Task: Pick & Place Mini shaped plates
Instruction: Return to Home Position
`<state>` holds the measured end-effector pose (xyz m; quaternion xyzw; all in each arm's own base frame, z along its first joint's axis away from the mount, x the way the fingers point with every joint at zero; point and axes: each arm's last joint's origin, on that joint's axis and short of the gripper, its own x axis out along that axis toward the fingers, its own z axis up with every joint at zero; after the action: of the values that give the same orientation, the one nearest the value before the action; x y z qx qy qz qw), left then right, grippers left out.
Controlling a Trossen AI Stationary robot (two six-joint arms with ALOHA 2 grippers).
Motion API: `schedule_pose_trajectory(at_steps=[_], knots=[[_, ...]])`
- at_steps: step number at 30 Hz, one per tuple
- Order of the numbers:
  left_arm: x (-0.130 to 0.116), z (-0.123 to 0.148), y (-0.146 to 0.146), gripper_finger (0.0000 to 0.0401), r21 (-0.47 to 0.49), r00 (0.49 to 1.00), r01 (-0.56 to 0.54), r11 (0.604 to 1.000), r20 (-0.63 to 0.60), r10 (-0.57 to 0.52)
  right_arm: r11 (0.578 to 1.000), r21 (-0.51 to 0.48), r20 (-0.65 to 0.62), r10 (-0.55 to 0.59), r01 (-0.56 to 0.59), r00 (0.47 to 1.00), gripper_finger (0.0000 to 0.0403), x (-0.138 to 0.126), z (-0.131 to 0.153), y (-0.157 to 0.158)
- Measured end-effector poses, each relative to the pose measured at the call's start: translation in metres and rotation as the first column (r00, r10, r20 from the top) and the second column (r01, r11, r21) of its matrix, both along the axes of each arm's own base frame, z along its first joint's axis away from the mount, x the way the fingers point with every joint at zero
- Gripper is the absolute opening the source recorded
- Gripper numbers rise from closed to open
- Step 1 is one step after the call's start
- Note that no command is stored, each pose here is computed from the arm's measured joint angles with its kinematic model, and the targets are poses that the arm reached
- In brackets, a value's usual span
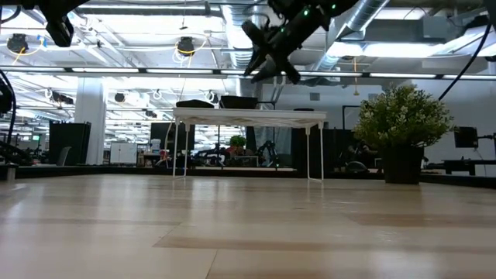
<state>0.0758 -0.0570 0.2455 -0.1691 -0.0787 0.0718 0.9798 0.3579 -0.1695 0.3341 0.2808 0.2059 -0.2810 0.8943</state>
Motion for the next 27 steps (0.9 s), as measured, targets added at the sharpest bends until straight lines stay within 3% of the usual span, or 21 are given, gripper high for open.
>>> schedule_pose_trajectory(at_steps=[5,8,11,13,17,22,27], knots=[[0.0,0.0,-0.001,0.0108,-0.03,1.0,0.017,0.999,0.005,-0.016,0.989,-0.121,0.042,0.091,-0.085,0.995,0.0108,-0.003,0.023,0.02],[0.001,0.001,-0.002,0.0108,-0.157,0.997,0.078,0.984,0.041,-0.072,0.969,-0.196,0.037,0.162,-0.152,0.986,0.0108,-0.006,0.035,0.037],[0.0,0.003,-0.008,0.0108,-0.113,0.961,0.273,0.955,0.083,-0.265,0.941,-0.249,0.019,0.239,-0.227,0.971,0.0108,-0.007,0.044,0.057],[0.001,0.005,-0.008,0.0108,-0.101,0.94,0.333,0.938,0.112,-0.322,0.924,-0.26,-0.001,0.289,-0.28,0.957,0.0108,-0.009,0.048,0.073],[0.003,0.009,-0.005,0.0108,-0.089,0.925,0.36,0.929,0.163,-0.343,0.901,-0.257,-0.007,0.36,-0.349,0.933,0.0108,-0.011,0.054,0.099],[0.007,0.03,0.0,0.0108,-0.007,0.899,0.394,0.919,0.209,-0.384,0.872,-0.26,0.01,0.432,-0.415,0.902,0.0108,-0.015,0.062,0.129],[0.016,0.054,0.008,0.0108,0.071,0.926,0.343,0.936,0.138,-0.35,0.844,-0.27,0.047,0.493,-0.464,0.869,0.0108,-0.022,0.072,0.155]])
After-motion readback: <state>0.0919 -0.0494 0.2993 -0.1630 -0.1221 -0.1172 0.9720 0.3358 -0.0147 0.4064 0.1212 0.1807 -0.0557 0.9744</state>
